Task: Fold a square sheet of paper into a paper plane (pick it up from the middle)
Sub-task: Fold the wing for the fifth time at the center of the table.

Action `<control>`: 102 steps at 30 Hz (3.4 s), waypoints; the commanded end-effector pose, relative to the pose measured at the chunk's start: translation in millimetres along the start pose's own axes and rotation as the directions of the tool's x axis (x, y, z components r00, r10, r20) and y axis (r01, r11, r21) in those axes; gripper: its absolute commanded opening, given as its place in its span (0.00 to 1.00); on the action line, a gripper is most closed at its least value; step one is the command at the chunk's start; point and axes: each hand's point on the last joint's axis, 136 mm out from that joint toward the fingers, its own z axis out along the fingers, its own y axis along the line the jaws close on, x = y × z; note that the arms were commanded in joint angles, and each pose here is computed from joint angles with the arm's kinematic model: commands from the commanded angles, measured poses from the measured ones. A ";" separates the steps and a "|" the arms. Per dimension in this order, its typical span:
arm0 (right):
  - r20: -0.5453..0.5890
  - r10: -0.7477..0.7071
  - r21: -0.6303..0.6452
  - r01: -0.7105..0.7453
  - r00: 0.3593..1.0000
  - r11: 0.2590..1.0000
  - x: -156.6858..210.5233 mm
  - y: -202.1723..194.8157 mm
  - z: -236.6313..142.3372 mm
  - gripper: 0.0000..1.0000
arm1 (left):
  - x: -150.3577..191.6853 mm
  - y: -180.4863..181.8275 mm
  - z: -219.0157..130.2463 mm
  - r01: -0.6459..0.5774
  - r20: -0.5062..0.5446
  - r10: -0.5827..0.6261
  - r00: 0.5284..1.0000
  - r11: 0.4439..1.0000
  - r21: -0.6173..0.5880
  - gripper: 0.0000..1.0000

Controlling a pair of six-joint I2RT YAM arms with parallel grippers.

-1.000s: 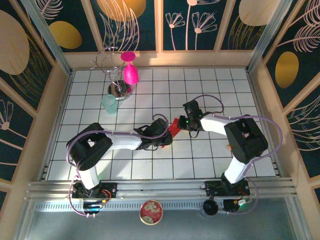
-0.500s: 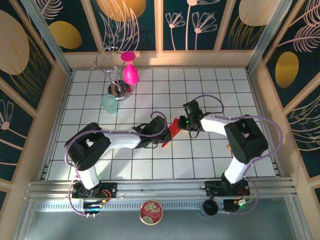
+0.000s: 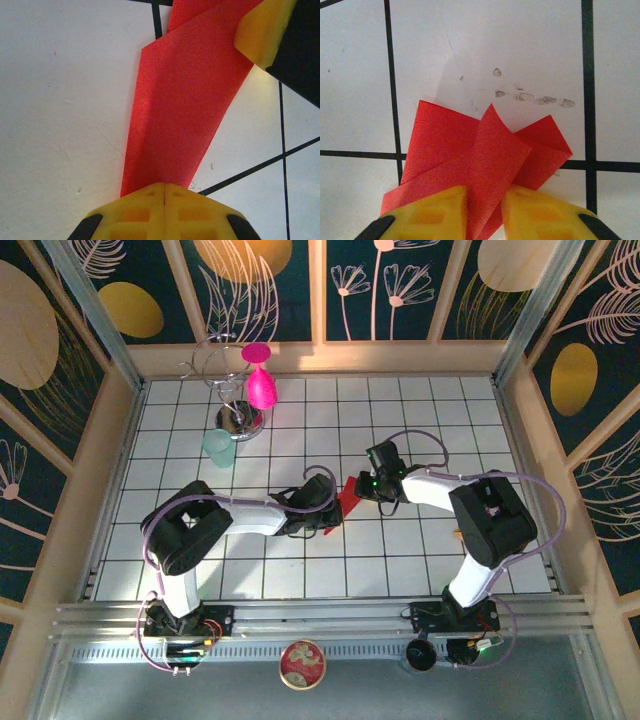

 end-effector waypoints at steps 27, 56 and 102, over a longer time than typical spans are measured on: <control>-0.037 0.082 -0.242 -0.088 0.996 0.966 26.5 66.4 -13.9 0.09 | 49.2 65.3 11.4 -0.006 -0.159 -0.027 0.987 0.979 -0.201 0.00; 0.146 0.311 -0.103 -0.298 0.939 0.949 -22.5 -66.7 -4.1 0.09 | 78.7 96.3 -7.2 0.096 -0.165 -0.136 0.977 0.968 -0.231 0.00; 0.168 0.163 -0.232 -0.122 0.972 0.965 -29.2 -1.4 -50.9 0.09 | 36.7 43.4 -8.1 0.020 -0.106 -0.034 0.994 0.991 -0.132 0.01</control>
